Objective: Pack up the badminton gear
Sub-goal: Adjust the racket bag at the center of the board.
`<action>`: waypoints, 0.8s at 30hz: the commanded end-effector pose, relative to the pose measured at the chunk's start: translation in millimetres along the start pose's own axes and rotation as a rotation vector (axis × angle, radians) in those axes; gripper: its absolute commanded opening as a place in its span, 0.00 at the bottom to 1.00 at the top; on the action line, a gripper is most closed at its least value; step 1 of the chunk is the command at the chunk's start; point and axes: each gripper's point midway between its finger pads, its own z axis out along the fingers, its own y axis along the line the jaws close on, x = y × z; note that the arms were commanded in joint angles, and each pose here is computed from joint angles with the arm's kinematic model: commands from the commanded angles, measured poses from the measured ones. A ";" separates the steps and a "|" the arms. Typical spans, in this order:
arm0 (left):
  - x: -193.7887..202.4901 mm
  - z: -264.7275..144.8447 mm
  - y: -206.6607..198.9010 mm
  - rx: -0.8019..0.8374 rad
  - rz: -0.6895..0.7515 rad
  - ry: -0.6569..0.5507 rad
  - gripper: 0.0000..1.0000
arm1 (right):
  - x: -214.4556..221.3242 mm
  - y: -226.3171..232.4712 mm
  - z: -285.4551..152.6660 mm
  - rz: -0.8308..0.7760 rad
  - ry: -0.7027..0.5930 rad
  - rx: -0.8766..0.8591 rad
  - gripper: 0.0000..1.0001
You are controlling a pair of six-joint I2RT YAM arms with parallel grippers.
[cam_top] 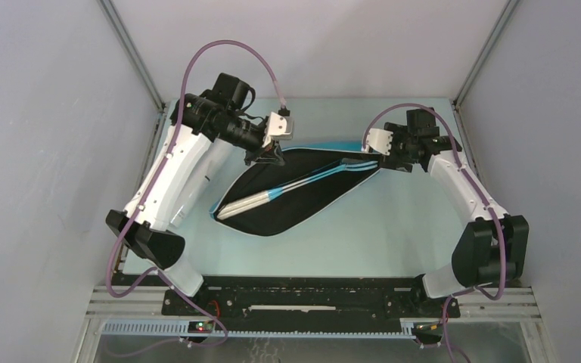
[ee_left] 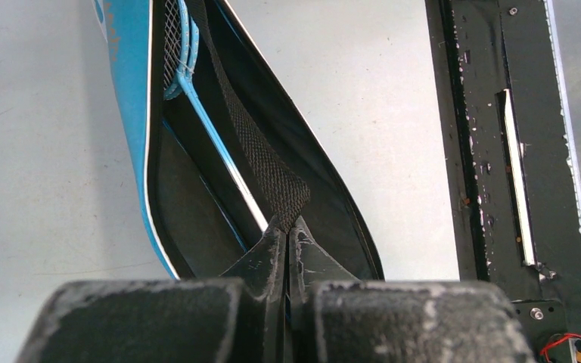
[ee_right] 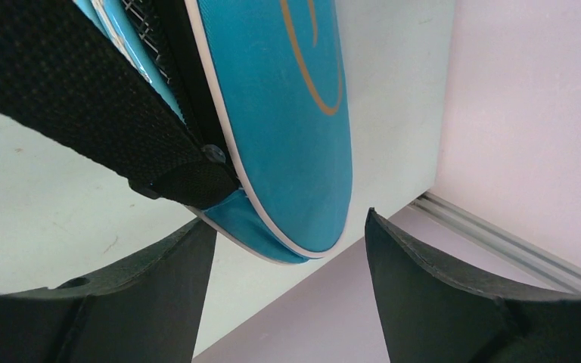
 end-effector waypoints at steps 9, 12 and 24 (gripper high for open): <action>-30.8 -15.7 5.4 -0.034 0.099 -0.086 0.00 | 0.7 9.0 16.0 -0.021 -0.024 -0.059 0.80; -29.3 -16.2 3.3 -0.026 0.096 -0.088 0.00 | 5.0 7.5 24.1 -0.019 -0.032 -0.062 0.80; -19.8 -21.6 7.6 -0.020 0.035 -0.113 0.00 | 5.3 4.1 50.6 0.060 -0.157 -0.072 0.39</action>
